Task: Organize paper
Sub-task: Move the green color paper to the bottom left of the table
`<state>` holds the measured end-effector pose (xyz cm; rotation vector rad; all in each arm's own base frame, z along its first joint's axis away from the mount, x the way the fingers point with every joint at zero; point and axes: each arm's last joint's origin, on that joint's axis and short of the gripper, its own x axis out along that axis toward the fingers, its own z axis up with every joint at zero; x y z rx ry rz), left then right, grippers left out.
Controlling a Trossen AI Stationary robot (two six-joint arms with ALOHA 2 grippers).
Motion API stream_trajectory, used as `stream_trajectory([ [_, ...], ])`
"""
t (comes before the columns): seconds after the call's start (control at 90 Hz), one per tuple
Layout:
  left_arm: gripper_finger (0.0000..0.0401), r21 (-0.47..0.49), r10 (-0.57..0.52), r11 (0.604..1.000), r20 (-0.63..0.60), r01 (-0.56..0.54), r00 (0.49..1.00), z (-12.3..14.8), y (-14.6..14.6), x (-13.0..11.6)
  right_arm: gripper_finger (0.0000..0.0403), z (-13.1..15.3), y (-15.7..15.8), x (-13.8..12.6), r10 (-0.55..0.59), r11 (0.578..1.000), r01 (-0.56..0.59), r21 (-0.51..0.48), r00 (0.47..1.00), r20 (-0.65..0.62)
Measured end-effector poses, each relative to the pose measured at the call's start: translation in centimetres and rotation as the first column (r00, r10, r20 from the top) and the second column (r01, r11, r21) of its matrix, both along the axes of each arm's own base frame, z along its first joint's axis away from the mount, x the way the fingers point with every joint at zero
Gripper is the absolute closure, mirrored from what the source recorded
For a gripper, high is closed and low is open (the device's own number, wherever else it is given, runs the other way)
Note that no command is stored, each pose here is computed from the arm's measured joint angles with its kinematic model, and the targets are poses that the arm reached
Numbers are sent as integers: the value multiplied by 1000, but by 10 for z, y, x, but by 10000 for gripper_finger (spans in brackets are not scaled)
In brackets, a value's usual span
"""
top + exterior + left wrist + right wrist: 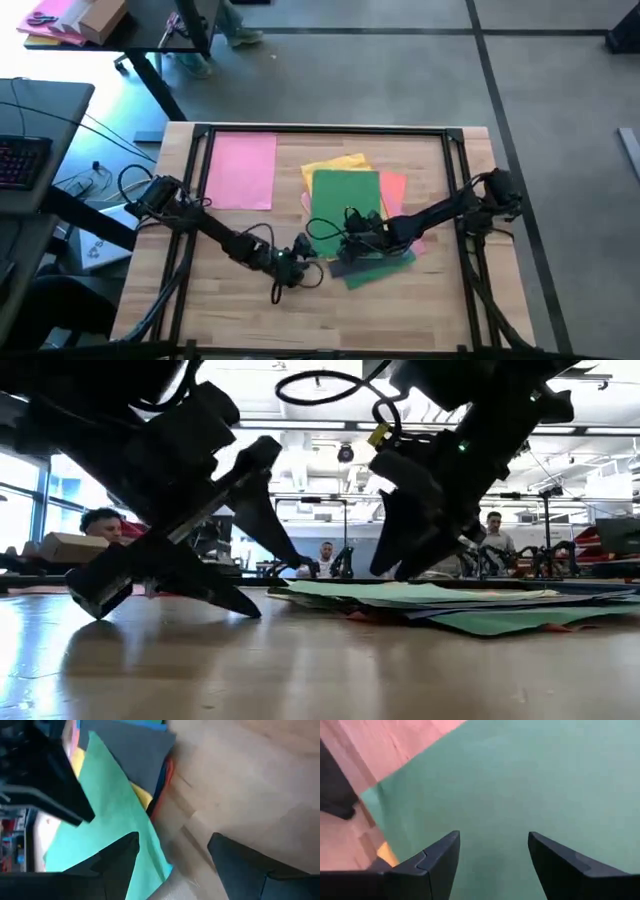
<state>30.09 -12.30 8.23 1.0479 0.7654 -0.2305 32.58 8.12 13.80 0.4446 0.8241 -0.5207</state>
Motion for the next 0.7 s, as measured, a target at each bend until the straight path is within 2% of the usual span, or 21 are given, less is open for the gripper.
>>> stream_trajectory([
  [0.178, 165, -20, 1, 1000, -1, -1, 1000, 1, 16, 8, 181, -2, 2, 4, 5, 999, -7, 44, 999, 35],
  [0.433, 167, 53, 98, 994, 19, -99, 995, 2, 38, 14, 181, -9, 5, 9, 7, 997, -11, 72, 998, 57],
  [0.522, 177, -28, 128, 991, 8, -127, 992, 1, 45, 16, 181, -11, 5, 9, 6, 998, -10, 70, 999, 52],
  [0.611, 192, -102, 108, 989, -4, -108, 994, 0, 46, 17, 181, -10, 5, 10, 4, 998, -8, 69, 998, 58],
  [0.7, 211, -108, 109, 988, 8, -107, 994, 1, 42, 17, 181, -10, 5, 10, 5, 998, -9, 69, 998, 58],
])
